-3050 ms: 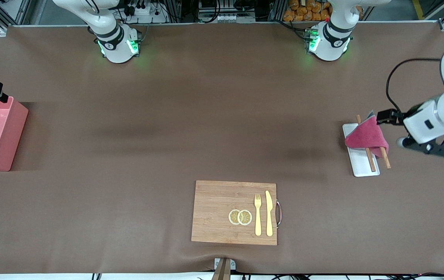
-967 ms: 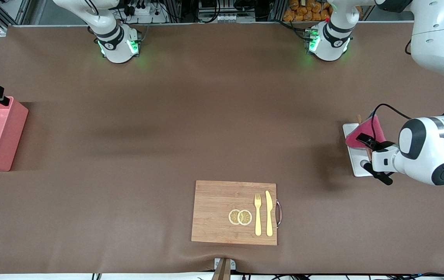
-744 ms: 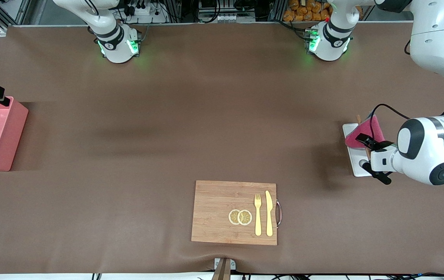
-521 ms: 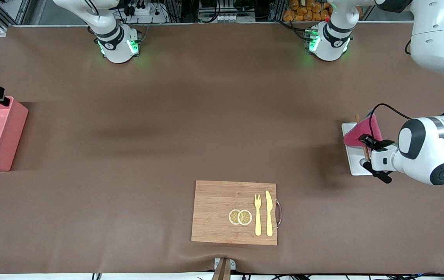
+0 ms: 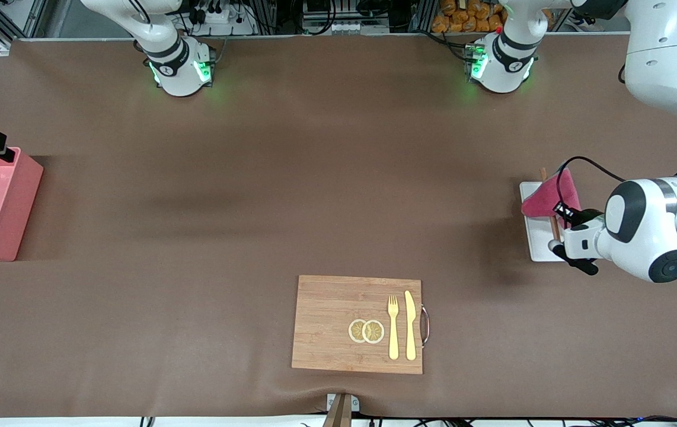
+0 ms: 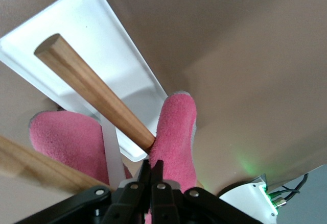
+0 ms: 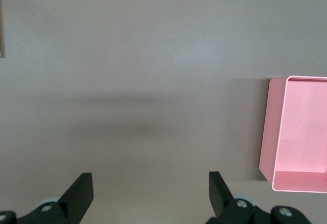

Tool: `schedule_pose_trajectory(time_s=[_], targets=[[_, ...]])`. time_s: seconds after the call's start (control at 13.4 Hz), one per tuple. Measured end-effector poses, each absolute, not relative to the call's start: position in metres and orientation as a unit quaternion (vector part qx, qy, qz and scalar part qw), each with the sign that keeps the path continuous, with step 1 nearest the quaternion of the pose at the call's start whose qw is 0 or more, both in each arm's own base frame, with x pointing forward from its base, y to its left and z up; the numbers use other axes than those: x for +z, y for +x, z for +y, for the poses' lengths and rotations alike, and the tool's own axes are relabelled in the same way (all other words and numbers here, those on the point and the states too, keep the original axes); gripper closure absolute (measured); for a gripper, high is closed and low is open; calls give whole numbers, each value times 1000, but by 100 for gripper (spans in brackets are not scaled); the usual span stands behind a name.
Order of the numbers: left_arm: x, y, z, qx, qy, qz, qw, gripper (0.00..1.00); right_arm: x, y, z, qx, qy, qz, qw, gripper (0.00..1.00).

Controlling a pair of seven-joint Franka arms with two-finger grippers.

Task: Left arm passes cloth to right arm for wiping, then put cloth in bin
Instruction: 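Lift the pink cloth off the tray with the left gripper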

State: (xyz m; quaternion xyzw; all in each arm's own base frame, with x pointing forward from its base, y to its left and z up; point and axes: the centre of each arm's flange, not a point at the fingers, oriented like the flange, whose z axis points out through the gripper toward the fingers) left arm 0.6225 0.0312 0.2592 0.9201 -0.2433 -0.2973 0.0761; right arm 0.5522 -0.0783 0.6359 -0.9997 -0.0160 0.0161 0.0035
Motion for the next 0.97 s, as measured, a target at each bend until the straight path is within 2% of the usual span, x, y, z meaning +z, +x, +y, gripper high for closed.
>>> schedule_pose_trajectory(time_s=[0.3, 0.74, 0.97], targets=[[283, 625, 23, -289, 928, -226, 65, 98, 635, 553, -79, 17, -1000, -16, 4, 0], [393, 615, 12, -254, 942, -213, 52, 98, 633, 554, -79, 19, -1000, -15, 4, 0], [437, 612, -44, -220, 954, -198, 39, 98, 628, 555, -77, 26, -1000, -17, 7, 0]])
